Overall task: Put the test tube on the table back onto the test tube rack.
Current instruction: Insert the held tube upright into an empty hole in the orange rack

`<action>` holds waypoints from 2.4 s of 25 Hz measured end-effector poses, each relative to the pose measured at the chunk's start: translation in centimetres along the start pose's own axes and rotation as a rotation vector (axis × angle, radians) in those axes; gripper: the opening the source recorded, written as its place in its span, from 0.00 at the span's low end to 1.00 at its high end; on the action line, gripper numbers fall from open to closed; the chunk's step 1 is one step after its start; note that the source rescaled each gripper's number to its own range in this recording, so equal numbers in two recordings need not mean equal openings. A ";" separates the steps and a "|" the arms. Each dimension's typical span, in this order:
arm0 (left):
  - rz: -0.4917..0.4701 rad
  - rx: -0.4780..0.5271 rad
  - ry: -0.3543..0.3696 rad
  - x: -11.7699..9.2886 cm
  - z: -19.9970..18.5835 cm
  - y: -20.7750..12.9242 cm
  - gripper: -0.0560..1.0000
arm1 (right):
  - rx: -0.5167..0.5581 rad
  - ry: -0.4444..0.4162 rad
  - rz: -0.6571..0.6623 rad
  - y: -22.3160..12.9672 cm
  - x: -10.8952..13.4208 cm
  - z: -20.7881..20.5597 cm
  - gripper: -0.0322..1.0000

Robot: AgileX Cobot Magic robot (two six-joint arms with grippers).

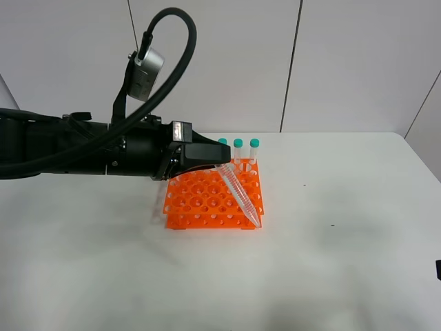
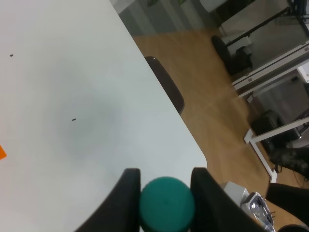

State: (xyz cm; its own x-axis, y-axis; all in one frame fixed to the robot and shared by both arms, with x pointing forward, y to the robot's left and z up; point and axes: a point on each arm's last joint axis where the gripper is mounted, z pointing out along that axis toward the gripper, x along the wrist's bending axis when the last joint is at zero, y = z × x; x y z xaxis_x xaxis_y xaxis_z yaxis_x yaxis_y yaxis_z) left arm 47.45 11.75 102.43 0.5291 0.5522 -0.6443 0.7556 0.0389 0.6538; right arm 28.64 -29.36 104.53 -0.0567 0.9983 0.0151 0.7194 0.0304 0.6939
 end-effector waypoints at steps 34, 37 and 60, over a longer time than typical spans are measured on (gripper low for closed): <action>0.001 -0.001 0.005 0.0 0.0 0.0 0.06 | -0.359 0.038 -0.057 -3.2 0.4 -4.2 1.00; 0.001 -0.001 0.005 0.0 0.0 0.0 0.06 | -0.359 0.038 -0.057 -3.2 0.4 -4.2 1.00; 0.150 -0.208 -0.049 -5.1 -5.9 2.3 0.06 | -0.359 0.030 -0.047 -3.2 0.5 -4.2 1.00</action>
State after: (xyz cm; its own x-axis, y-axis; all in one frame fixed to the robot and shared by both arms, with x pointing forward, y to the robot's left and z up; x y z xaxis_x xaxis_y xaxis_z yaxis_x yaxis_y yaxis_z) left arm 44.22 13.92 109.51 0.6512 0.5241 -0.5488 0.5742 0.1325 0.8079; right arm 23.47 -29.20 105.34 -0.1080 0.9941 -0.0052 0.4271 0.0512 0.9028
